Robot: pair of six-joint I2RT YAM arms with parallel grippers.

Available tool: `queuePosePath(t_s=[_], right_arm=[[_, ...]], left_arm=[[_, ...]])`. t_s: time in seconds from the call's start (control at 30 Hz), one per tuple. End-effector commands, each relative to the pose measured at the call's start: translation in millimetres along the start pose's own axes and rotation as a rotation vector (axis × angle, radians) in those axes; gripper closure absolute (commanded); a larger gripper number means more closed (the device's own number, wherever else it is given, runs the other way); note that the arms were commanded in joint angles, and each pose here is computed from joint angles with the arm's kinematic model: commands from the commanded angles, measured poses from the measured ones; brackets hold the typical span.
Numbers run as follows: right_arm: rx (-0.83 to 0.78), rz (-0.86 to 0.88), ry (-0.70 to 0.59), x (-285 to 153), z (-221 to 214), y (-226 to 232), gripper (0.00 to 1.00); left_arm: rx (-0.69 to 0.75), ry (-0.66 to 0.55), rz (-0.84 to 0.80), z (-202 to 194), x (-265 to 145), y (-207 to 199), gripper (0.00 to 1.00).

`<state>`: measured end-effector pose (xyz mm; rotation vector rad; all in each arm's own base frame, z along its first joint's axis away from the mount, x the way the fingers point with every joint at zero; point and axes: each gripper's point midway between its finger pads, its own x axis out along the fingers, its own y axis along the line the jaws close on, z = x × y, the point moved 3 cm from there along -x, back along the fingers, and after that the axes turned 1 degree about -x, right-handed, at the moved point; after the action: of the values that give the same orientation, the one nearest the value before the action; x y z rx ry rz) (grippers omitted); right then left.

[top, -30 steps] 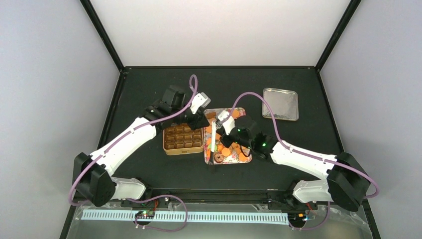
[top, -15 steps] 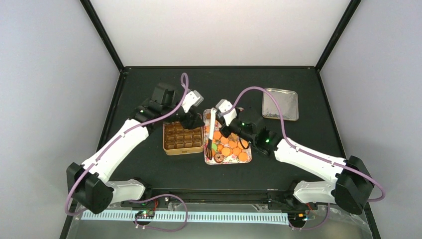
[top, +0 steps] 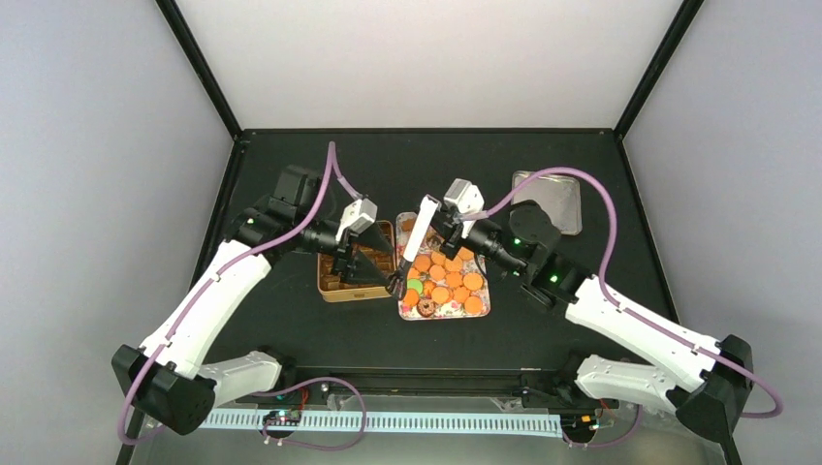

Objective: Pack the cookies
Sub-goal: Pass from the right arm to the left

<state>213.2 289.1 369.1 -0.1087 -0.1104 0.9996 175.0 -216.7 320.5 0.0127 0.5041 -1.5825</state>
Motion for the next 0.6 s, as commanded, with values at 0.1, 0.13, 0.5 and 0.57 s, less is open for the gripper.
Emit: queuePosePath(t_s=[0.1, 0.13, 0.5, 0.57], right_arm=[[0.022, 0.148, -0.205, -14, 65, 17, 0.99], [0.026, 0.156, -0.214, -14, 67, 18, 0.99], [0.104, 0.22, -0.257, -3, 72, 24, 0.93], [0.119, 0.227, -0.232, 0, 66, 25, 0.66]], left_arm=[[-0.011, -0.004, -0.202, -6, 11, -37, 0.32], [-0.016, 0.003, -0.212, -8, 13, -38, 0.39], [-0.022, 0.014, -0.169, -8, 22, -38, 0.98], [-0.023, 0.024, -0.11, -6, 22, -30, 0.98]])
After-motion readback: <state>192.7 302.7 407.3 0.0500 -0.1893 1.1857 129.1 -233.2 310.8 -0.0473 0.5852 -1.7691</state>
